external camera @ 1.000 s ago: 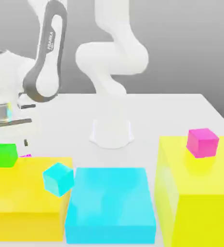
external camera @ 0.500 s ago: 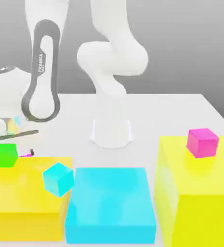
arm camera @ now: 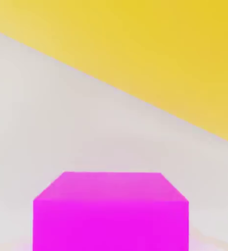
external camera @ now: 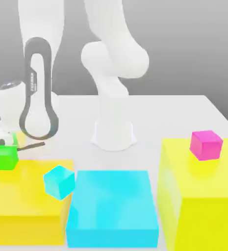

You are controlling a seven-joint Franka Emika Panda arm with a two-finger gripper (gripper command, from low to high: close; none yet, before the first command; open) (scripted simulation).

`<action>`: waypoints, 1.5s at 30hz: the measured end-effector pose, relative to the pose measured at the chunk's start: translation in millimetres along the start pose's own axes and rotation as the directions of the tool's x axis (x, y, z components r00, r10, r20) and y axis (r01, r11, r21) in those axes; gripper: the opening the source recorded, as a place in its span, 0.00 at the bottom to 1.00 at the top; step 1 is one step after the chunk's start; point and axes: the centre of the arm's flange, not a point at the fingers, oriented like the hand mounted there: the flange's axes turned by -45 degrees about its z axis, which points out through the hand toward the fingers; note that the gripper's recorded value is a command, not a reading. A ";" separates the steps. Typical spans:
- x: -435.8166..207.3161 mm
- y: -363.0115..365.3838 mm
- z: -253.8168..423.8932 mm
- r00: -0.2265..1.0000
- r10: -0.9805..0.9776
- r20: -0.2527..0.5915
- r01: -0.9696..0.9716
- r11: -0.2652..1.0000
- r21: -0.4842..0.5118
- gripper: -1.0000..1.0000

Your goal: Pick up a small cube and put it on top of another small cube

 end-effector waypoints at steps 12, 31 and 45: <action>-0.7 6.9 -46.8 1.000 -0.002 0.003 0.002 1.000 -0.012 0.00; 41.2 69.0 -149.7 0.992 0.084 -0.096 -0.094 0.990 -0.102 0.00; 308.6 -83.9 -241.0 0.675 -0.735 -0.065 0.732 0.678 -0.065 0.00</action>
